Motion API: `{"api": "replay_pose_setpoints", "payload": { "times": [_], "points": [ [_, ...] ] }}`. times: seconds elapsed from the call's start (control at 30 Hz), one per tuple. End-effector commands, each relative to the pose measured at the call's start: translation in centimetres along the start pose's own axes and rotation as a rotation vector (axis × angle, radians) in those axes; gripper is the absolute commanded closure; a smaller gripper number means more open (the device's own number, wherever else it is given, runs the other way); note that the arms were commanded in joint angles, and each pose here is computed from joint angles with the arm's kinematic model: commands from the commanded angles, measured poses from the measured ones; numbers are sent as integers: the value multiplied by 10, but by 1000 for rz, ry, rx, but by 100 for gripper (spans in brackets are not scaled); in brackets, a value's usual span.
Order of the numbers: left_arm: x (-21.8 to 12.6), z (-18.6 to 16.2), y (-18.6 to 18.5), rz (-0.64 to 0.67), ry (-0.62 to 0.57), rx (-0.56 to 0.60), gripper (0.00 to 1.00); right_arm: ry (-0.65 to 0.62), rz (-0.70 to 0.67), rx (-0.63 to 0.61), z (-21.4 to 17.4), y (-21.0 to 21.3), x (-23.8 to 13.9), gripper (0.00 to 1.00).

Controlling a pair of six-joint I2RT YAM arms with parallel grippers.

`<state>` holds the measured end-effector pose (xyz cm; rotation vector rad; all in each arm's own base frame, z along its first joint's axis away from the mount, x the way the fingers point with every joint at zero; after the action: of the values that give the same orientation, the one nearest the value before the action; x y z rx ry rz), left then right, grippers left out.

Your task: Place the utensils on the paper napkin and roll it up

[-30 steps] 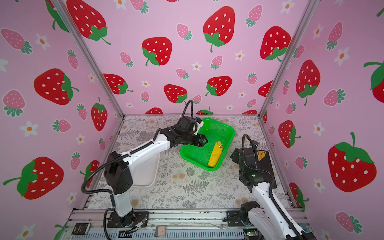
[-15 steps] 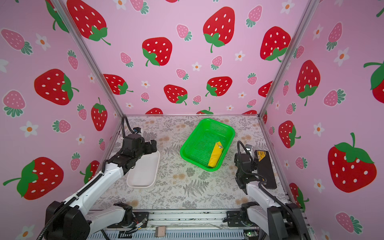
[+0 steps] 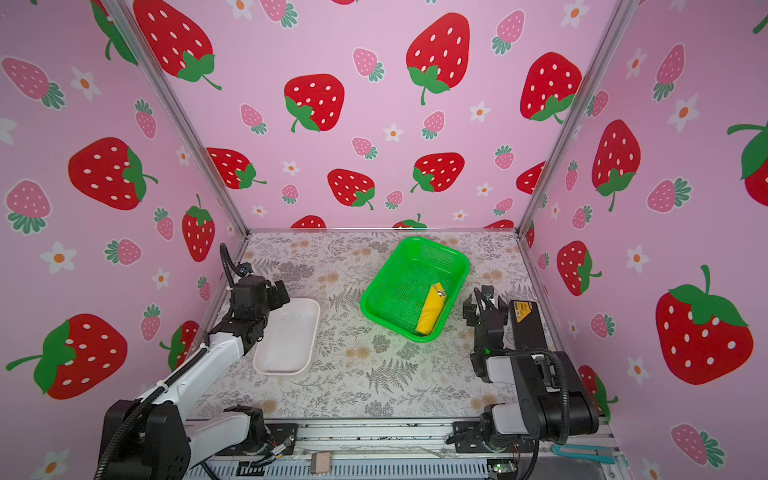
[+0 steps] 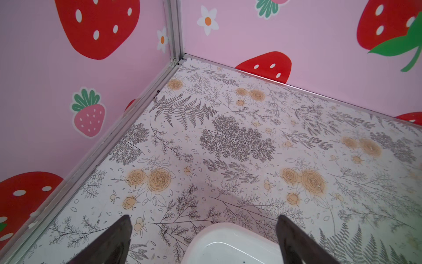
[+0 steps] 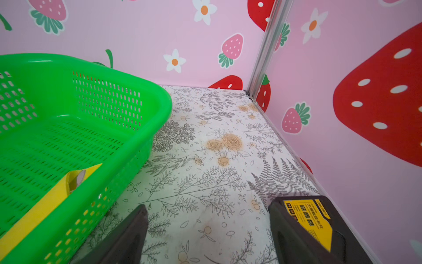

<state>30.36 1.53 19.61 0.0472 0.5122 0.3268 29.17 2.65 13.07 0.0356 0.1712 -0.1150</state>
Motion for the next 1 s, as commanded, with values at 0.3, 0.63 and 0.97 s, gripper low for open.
{"api": "replay_pose_setpoints", "payload": {
  "times": [0.3,0.63,0.97],
  "points": [
    [38,-16,-5,-11,-59,94,1,-58,-109,64,4,-13,17,0],
    [62,-50,-27,-182,-105,178,2,-59,-110,63,5,-14,17,0],
    [67,-54,-23,-190,-108,155,1,-59,-110,62,4,-14,16,0]
  ]
}}
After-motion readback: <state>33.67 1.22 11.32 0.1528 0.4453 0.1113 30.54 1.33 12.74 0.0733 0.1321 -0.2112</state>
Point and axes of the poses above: each gripper's point midway between its finger pads, its own x axis out along the fingers, its own y axis along the line the jaws close on, z = x × y, the point moved 7 cm from there along -x, back along the fingers, and after that the axes turned 11 degrees about x, right-handed, at the moved point
